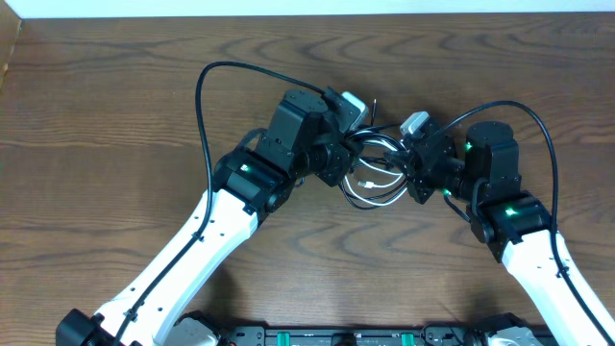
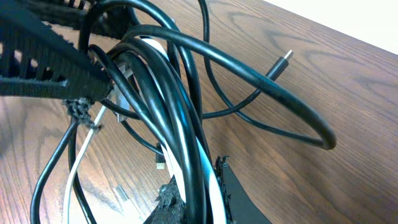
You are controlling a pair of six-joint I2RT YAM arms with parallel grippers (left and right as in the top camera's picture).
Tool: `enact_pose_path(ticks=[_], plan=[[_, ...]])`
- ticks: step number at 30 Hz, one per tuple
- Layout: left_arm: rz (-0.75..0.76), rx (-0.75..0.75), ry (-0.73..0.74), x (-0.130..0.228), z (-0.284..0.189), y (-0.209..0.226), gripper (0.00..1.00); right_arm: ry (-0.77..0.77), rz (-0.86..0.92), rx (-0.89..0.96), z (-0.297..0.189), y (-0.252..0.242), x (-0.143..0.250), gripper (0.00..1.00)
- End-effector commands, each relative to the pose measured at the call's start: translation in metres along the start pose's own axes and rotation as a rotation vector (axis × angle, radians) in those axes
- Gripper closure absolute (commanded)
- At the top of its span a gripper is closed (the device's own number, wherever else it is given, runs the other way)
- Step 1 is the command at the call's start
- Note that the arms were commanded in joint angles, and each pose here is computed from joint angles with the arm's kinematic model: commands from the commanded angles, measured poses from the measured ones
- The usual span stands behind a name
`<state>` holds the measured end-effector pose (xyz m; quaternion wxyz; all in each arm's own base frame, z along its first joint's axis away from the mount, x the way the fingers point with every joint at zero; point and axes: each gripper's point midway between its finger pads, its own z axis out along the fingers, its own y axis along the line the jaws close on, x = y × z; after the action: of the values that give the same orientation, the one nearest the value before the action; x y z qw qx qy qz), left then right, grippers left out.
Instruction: Untangle cables
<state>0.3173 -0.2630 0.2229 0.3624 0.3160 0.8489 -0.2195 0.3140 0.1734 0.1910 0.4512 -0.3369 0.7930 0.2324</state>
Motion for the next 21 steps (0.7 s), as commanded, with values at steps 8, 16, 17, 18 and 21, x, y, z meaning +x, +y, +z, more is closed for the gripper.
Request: enact_pose_path(ticks=[8, 16, 17, 18, 21], plan=[[-0.005, 0.037, -0.012, -0.006, -0.003, -0.005, 0.92, -0.003, -0.018, 0.013, -0.002, -0.002, -0.004, 0.99], [-0.01, 0.036, 0.008, -0.001, -0.003, -0.005, 0.92, 0.044, -0.006, 0.1, -0.003, -0.016, 0.006, 0.99], [-0.01, 0.036, 0.01, -0.001, -0.003, -0.005, 0.92, 0.052, -0.004, 0.116, -0.003, -0.019, 0.007, 0.99], [-0.011, 0.036, 0.011, -0.001, -0.003, -0.005, 0.92, 0.061, -0.003, 0.137, -0.004, -0.022, 0.009, 0.99], [-0.011, 0.036, 0.011, -0.001, -0.003, -0.005, 0.92, 0.091, 0.0, 0.208, -0.006, -0.034, 0.016, 0.99]])
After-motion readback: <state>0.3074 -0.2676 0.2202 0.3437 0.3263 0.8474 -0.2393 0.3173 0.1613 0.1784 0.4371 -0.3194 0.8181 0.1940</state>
